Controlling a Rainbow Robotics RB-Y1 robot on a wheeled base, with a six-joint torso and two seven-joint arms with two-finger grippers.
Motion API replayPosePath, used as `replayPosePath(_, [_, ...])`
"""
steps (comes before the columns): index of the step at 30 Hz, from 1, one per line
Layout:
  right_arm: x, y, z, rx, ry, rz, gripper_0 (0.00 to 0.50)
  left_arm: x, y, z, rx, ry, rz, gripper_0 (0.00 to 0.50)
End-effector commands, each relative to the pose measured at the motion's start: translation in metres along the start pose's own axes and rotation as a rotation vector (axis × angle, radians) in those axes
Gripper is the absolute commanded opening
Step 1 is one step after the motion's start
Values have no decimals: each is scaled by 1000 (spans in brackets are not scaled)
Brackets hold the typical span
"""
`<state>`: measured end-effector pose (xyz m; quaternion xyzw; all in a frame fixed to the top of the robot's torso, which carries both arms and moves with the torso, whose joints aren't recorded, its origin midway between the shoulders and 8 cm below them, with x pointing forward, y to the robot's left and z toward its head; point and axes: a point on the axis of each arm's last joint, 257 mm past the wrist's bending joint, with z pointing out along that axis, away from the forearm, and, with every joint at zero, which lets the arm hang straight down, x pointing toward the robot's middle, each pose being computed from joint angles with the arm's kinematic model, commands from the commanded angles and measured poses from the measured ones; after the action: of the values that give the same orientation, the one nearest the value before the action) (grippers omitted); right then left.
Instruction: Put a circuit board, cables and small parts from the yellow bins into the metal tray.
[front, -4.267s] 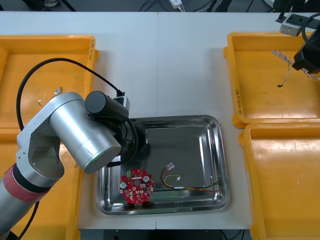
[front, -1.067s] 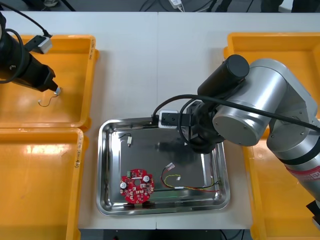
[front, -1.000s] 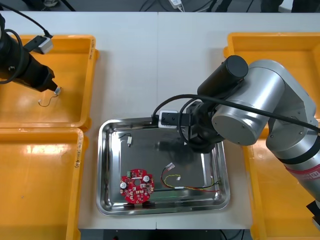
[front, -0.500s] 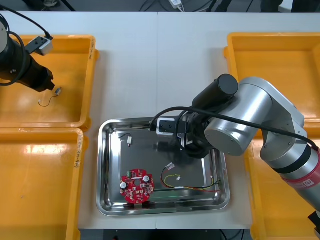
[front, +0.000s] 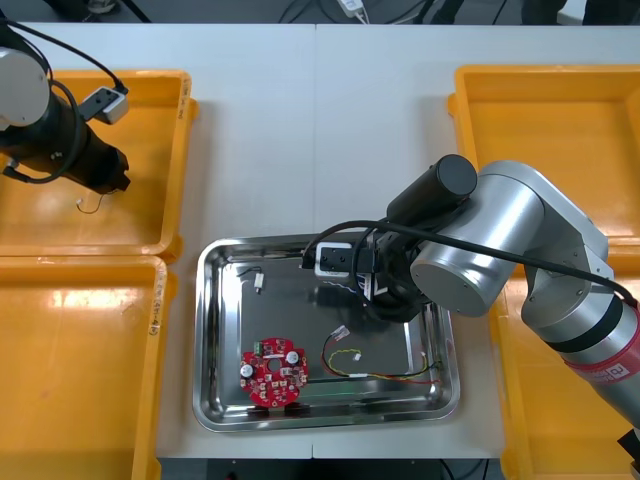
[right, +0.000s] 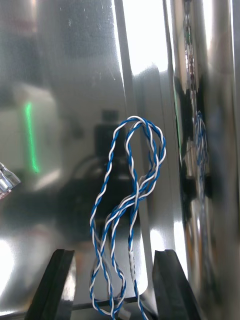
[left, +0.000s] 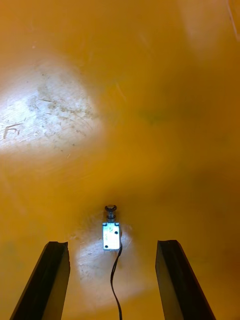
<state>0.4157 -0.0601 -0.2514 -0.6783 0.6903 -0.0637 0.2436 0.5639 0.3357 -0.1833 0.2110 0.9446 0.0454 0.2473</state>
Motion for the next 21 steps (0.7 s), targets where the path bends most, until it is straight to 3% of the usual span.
replayPosePath(1, [-13,6,1,0,-23,-30,500,-25,-7,-6,-13,-43,21,500])
replayPosePath(5, [-8,1,-2,16,-8,-29,500,-24,-8,2,-33,-46,35,500])
replayPosePath(9, [0,-10,-16,26,8,-8,500,-21,-8,8,-29,-57,29,500])
replayPosePath(19, [20,-30,-74,-23,41,60,500,-15,-9,12,-30,-43,31,500])
replayPosePath(21, [17,-46,-88,13,34,66,500,-13,-9,14,-31,-42,30,500])
